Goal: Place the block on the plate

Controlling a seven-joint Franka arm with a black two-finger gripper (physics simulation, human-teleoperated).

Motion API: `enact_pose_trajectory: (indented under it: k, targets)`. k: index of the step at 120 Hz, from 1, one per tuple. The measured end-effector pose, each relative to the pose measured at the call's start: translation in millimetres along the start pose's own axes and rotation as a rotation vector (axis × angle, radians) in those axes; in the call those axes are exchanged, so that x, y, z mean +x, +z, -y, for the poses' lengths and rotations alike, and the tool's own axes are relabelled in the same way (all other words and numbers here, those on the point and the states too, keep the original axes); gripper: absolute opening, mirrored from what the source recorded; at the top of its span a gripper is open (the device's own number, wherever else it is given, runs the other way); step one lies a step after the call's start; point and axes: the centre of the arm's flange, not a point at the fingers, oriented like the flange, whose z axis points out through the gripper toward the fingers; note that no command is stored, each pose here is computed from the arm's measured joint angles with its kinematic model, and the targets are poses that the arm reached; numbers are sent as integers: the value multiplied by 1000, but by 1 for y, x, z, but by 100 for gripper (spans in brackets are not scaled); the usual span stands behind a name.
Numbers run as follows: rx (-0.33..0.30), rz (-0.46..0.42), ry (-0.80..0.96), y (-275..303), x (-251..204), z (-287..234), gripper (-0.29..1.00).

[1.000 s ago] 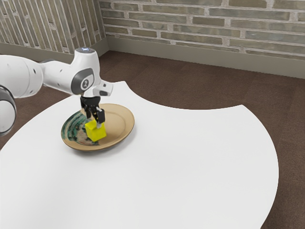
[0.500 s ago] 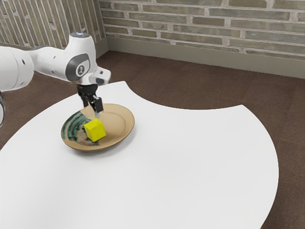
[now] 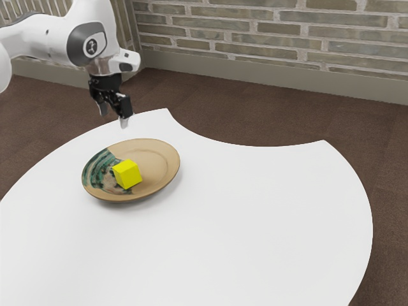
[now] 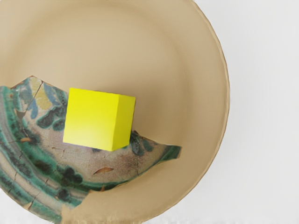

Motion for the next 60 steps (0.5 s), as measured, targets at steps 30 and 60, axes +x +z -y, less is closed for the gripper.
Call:
enact_pose_trajectory:
  k: [30, 60]
  targets:
    - [3, -24, -71, -64, -24, -12, 70]
    - [11, -23, -120, -100, -38, -13, 70]
